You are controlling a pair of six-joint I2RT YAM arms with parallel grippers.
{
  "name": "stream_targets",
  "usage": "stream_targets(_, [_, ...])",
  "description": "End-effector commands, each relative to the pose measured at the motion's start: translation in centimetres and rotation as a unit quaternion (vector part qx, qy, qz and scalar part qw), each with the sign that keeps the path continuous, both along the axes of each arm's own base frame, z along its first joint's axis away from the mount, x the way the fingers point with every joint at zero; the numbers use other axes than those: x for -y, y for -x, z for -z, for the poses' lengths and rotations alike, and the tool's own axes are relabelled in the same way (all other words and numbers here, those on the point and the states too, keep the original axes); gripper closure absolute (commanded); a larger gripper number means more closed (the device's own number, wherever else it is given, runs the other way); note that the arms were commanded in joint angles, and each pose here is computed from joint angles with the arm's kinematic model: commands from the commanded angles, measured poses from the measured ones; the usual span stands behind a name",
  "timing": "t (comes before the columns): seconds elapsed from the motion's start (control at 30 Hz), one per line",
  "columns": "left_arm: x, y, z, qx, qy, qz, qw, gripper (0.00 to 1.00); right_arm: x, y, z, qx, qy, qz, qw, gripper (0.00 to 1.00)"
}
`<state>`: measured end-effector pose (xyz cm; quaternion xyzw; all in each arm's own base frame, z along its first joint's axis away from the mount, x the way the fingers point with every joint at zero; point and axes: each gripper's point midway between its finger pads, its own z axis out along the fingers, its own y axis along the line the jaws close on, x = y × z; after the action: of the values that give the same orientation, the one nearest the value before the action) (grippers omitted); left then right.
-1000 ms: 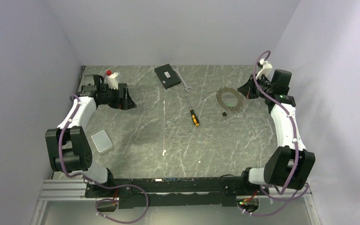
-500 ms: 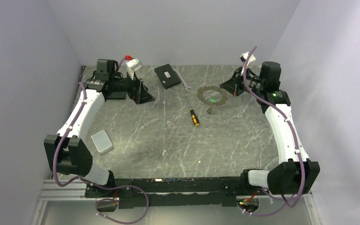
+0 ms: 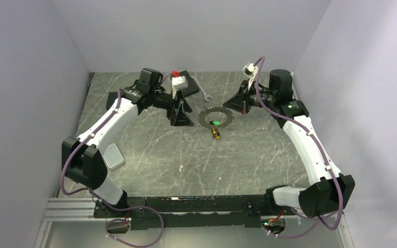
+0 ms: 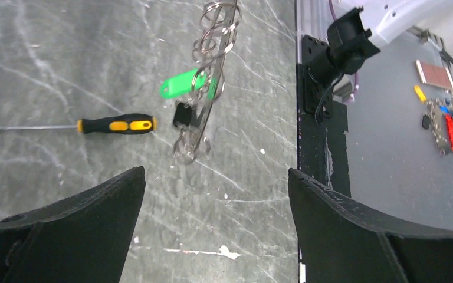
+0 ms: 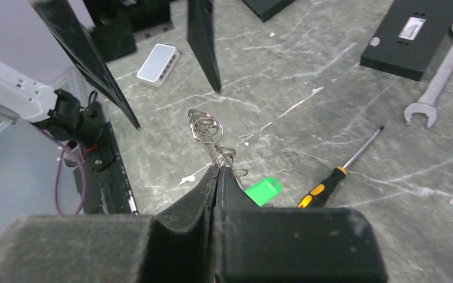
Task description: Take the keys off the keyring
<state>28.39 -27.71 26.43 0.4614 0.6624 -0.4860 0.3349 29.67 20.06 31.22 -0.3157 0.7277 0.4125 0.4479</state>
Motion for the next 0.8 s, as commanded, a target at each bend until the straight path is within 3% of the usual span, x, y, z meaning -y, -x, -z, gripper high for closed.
stream_targets(0.0, [2.7, 0.1, 0.4, 0.045, -0.011, 0.028, 0.999, 0.06, -1.3, 1.5, -1.5, 0.025, -0.02, -0.042, 0.999, 1.0])
stream_targets(0.17, [4.5, -0.3, 2.0, 0.053, -0.027, 0.031, 0.998, 0.1, -2.1, 2.4, -1.2, 0.018, -0.025, -0.067, 0.997, 1.0])
stream_targets(0.27, [5.2, 0.1, 1.9, 0.05, -0.022, 0.043, 0.998, 0.18, -2.3, 2.6, -0.8, 0.015, -0.024, -0.069, 0.997, 1.0])
stream_targets(0.37, [5.6, 1.0, 1.6, 0.043, -0.012, 0.065, 0.997, 0.41, -2.4, 2.4, -0.3, 0.013, -0.023, -0.066, 0.997, 1.0])
stream_targets(0.47, [5.8, 1.4, 1.0, 0.039, -0.005, 0.073, 0.997, 0.75, -2.3, 1.6, 0.1, 0.0, -0.025, -0.045, 0.999, 1.0])
stream_targets(0.53, [5.6, 1.0, 1.3, 0.044, -0.019, 0.06, 0.997, 0.92, -2.1, 0.8, 0.4, -0.005, -0.024, -0.024, 0.999, 1.0])
stream_targets(0.57, [5.4, 0.6, 1.5, 0.051, -0.031, 0.048, 0.997, 0.99, -1.7, 0.2, 0.4, -0.009, -0.022, -0.011, 1.0, 0.93])
stream_targets(0.6, [5.1, 0.0, 1.9, 0.064, -0.046, 0.036, 0.996, 1.0, -1.4, -0.3, 0.5, -0.014, -0.023, -0.002, 1.0, 0.86])
stream_targets(0.73, [3.2, -2.4, 2.8, 0.119, -0.115, -0.022, 0.986, 1.0, 1.0, -2.2, 0.2, -0.039, -0.053, 0.042, 0.997, 0.42])
stream_targets(0.77, [2.5, -3.6, 2.8, 0.139, -0.137, -0.05, 0.979, 1.0, 1.8, -2.8, 0.1, -0.045, -0.062, 0.056, 0.996, 0.36])
